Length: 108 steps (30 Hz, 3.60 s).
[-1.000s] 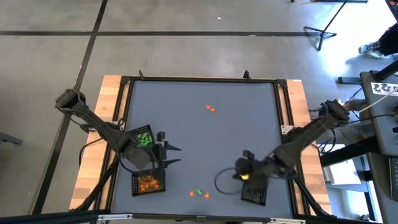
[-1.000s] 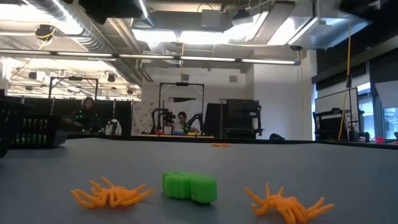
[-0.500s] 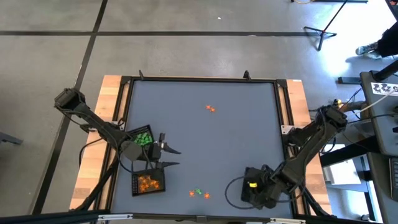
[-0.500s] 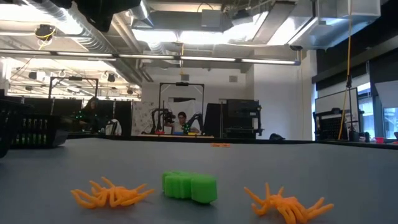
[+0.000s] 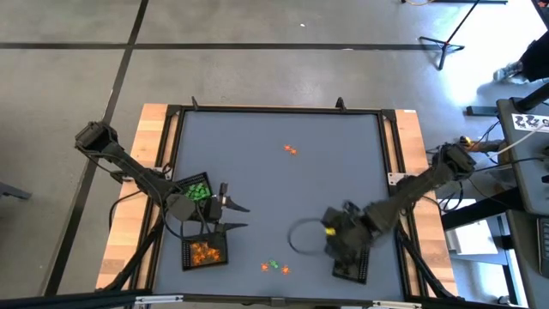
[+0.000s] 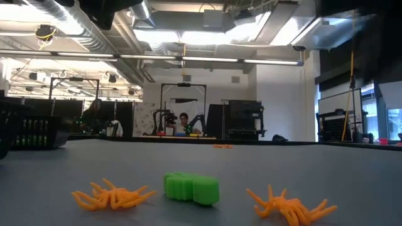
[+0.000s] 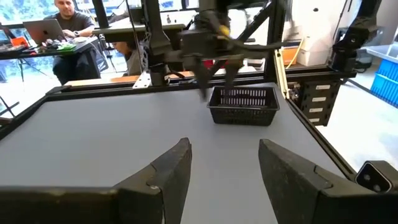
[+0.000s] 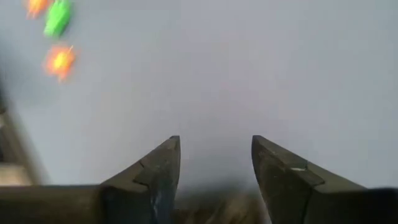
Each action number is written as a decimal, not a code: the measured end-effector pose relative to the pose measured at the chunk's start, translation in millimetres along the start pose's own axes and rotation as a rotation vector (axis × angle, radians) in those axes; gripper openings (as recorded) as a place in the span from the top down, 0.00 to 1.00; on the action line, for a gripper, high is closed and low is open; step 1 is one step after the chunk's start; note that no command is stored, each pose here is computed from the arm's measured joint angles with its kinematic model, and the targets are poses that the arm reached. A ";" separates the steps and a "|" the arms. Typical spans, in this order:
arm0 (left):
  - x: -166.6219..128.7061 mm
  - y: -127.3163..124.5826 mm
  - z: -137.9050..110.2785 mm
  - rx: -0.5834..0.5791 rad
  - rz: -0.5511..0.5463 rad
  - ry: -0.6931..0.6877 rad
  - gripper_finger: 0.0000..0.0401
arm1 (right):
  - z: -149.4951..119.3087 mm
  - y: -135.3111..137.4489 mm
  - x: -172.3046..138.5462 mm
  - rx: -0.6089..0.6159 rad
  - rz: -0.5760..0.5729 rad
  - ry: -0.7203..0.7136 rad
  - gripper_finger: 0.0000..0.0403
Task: Sort Halloween decoration
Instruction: Put the orange spider toy into the bottom left black bin
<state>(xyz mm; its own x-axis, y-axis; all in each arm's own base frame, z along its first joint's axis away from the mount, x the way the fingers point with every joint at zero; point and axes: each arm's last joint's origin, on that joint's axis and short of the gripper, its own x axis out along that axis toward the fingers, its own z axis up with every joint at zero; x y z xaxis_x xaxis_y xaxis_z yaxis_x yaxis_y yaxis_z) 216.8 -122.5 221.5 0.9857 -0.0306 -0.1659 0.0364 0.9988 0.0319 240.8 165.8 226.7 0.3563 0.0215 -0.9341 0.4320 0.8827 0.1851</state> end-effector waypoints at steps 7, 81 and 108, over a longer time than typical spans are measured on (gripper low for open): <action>-0.4 -0.6 -0.1 0.001 0.001 0.000 0.55 | 76.0 -58.8 11.6 -0.068 -0.211 -0.153 0.55; -33.8 -5.5 -11.6 -0.298 0.217 0.114 0.55 | 201.8 35.0 37.7 -0.440 0.077 -0.681 1.00; -16.7 3.5 -19.2 -0.341 0.251 0.141 0.55 | 200.5 53.5 50.4 -0.473 0.100 -0.790 0.99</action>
<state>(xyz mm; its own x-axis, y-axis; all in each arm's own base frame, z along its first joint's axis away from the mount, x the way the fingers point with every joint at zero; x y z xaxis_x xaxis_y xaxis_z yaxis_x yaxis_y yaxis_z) 197.3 -117.8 205.5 0.9239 0.1963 -0.3285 -0.2811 0.9305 -0.2346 448.0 120.0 250.7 0.9102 -0.0649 -0.4090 0.0477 0.9975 -0.0522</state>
